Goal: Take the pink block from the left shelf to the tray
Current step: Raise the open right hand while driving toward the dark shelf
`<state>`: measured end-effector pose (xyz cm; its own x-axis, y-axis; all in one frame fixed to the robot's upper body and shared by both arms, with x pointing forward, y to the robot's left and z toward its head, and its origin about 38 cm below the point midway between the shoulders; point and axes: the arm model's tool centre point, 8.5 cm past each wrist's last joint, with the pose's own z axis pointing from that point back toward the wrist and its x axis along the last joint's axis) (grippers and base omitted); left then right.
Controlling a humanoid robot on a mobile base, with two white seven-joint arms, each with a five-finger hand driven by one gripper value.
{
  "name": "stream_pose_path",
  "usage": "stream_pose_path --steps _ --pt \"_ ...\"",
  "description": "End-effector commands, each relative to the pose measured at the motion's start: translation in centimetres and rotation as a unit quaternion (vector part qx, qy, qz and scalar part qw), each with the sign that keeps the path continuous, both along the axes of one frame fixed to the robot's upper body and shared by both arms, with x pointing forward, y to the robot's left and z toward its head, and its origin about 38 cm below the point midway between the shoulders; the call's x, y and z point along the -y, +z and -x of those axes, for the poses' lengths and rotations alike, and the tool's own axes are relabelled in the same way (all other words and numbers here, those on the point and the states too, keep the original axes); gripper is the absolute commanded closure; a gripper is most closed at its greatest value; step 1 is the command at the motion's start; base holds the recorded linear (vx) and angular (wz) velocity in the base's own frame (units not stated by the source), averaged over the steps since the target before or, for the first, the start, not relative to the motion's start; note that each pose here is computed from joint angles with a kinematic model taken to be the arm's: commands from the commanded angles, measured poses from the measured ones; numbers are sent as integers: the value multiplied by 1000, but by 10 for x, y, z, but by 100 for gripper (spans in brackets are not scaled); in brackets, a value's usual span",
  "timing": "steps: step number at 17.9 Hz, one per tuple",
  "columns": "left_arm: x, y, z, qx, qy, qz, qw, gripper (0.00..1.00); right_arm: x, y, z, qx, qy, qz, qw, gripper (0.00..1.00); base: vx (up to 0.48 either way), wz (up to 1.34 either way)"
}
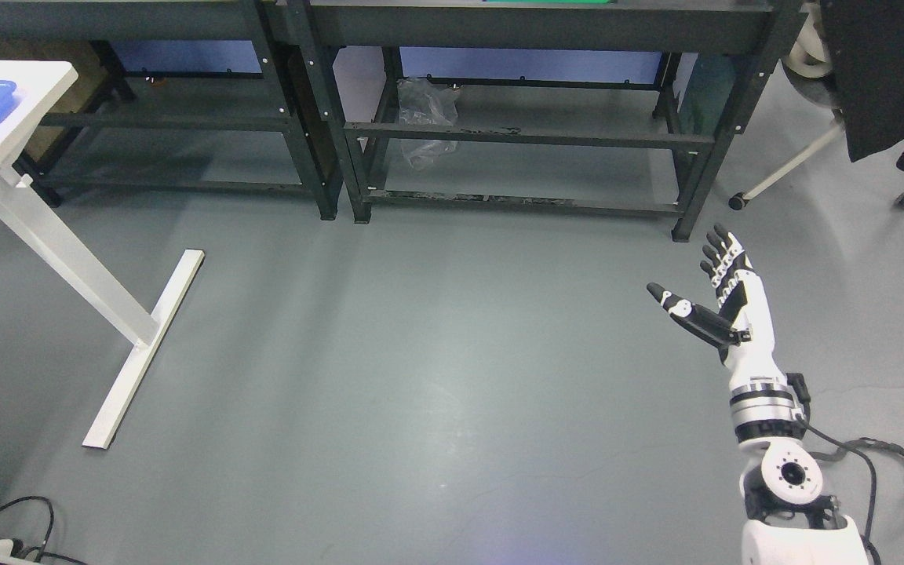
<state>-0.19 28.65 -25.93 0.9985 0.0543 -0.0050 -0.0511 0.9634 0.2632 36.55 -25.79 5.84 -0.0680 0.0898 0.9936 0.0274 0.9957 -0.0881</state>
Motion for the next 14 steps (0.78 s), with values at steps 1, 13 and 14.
stream_pose_path --steps 1,13,14 --pt "-11 1 -25 23 -2 -8 1000 0 6 -3 4 -6 0 18 1000 1 0 0" --pt "-11 1 -25 23 -2 -8 1000 0 -3 -4 4 -5 13 22 1000 1 0 0" --pt "-11 1 -25 23 -2 -8 1000 0 -4 -3 4 0 14 26 1000 1 24 -1"
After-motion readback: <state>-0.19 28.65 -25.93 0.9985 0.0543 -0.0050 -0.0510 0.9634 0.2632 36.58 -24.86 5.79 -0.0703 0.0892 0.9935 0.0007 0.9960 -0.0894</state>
